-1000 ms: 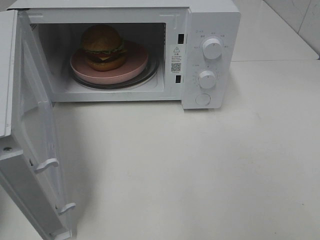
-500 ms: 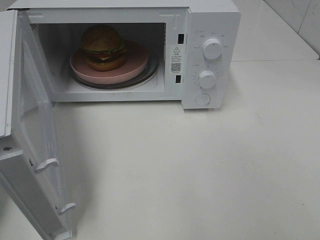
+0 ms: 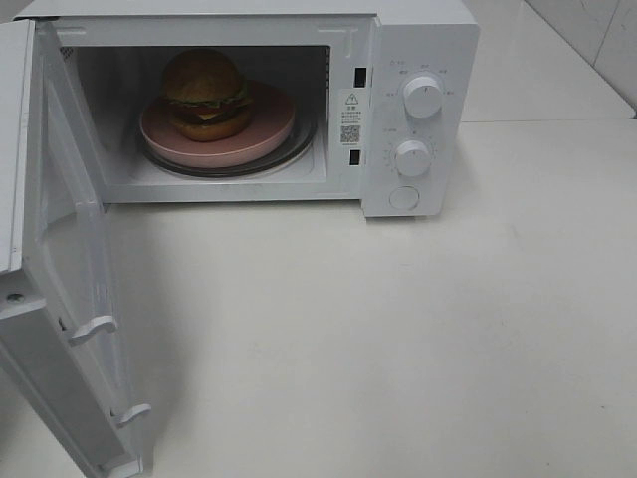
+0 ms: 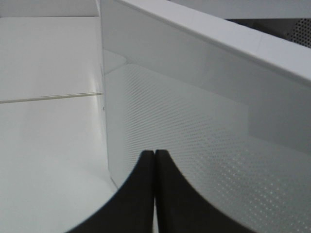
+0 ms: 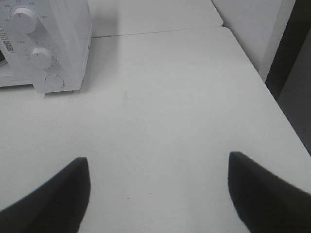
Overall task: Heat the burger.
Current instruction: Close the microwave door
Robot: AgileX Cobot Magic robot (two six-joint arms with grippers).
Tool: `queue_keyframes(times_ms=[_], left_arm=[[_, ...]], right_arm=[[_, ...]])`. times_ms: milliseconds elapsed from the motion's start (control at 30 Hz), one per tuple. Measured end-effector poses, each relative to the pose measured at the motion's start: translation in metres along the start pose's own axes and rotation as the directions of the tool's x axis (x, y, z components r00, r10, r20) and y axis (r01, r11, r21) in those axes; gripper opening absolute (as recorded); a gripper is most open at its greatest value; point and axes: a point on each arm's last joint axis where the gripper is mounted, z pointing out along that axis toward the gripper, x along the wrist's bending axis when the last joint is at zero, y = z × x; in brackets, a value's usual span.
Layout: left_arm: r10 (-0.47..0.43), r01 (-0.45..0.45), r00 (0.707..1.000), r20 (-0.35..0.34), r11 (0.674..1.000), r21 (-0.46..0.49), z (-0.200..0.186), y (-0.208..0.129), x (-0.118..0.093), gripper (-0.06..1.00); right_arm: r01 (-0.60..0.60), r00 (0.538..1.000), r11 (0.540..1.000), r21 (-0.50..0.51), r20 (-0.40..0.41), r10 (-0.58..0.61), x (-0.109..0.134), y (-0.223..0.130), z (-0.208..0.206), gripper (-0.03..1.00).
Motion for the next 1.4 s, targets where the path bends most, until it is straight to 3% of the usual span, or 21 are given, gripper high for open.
queue_keyframes(times_ms=[433, 600, 1400], left_arm=[[-0.069, 0.074, 0.992, 0.108, 0.996, -0.043, 0.021, -0.015, -0.003, 0.00], [-0.054, 0.058, 0.988, 0.145, 0.998, -0.028, 0.034, -0.017, -0.010, 0.00], [-0.009, 0.027, 0.988, 0.157, 0.994, -0.109, 0.119, -0.009, -0.088, 0.00]], right_arm=[[0.000, 1.000, 1.000, 0.001, 0.000, 0.000, 0.000, 0.000, 0.000, 0.76], [0.000, 1.000, 1.000, 0.001, 0.000, 0.000, 0.000, 0.000, 0.000, 0.76], [0.000, 1.000, 1.000, 0.001, 0.000, 0.000, 0.000, 0.000, 0.000, 0.76]])
